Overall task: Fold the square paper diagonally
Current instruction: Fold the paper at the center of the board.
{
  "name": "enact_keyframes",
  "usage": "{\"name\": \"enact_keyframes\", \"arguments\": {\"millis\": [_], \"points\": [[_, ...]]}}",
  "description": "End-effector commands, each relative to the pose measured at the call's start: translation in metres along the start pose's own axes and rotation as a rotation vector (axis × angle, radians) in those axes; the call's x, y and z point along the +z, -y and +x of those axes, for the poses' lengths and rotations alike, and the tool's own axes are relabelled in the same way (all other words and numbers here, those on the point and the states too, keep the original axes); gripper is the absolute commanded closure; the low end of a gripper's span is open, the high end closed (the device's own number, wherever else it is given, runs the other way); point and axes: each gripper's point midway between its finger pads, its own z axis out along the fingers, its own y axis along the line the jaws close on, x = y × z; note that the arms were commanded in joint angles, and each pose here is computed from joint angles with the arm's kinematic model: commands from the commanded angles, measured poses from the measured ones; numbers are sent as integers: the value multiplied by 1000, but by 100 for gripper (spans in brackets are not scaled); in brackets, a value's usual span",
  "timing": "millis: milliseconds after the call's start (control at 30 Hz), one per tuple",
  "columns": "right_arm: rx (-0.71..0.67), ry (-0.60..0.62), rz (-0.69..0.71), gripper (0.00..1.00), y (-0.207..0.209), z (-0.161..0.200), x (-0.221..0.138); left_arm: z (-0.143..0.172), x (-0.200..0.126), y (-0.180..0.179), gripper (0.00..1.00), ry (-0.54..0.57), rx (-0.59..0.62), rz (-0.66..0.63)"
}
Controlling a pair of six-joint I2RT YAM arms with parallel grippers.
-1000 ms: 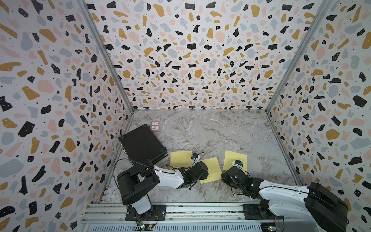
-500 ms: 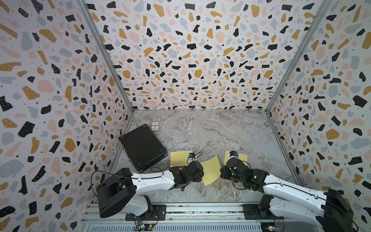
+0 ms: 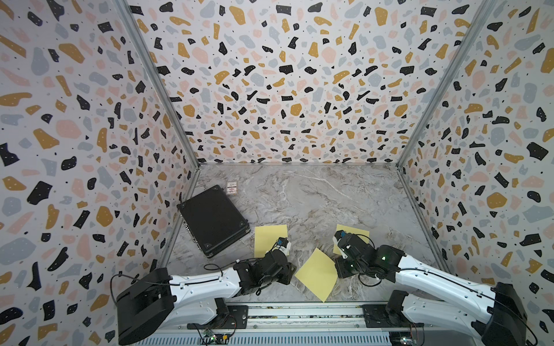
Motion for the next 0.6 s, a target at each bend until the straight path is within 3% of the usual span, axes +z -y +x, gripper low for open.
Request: {"name": "enact_keyframes", "arguments": {"millis": [0, 333, 567], "points": [[-20, 23, 18, 100, -2, -12, -4, -10, 2, 22, 72, 13, 6, 89], [6, 23, 103, 100, 11, -13, 4, 3, 15, 32, 93, -51, -3, 146], [34, 43, 104, 100, 14, -12, 6, 12, 20, 33, 97, -92, -17, 169]]}}
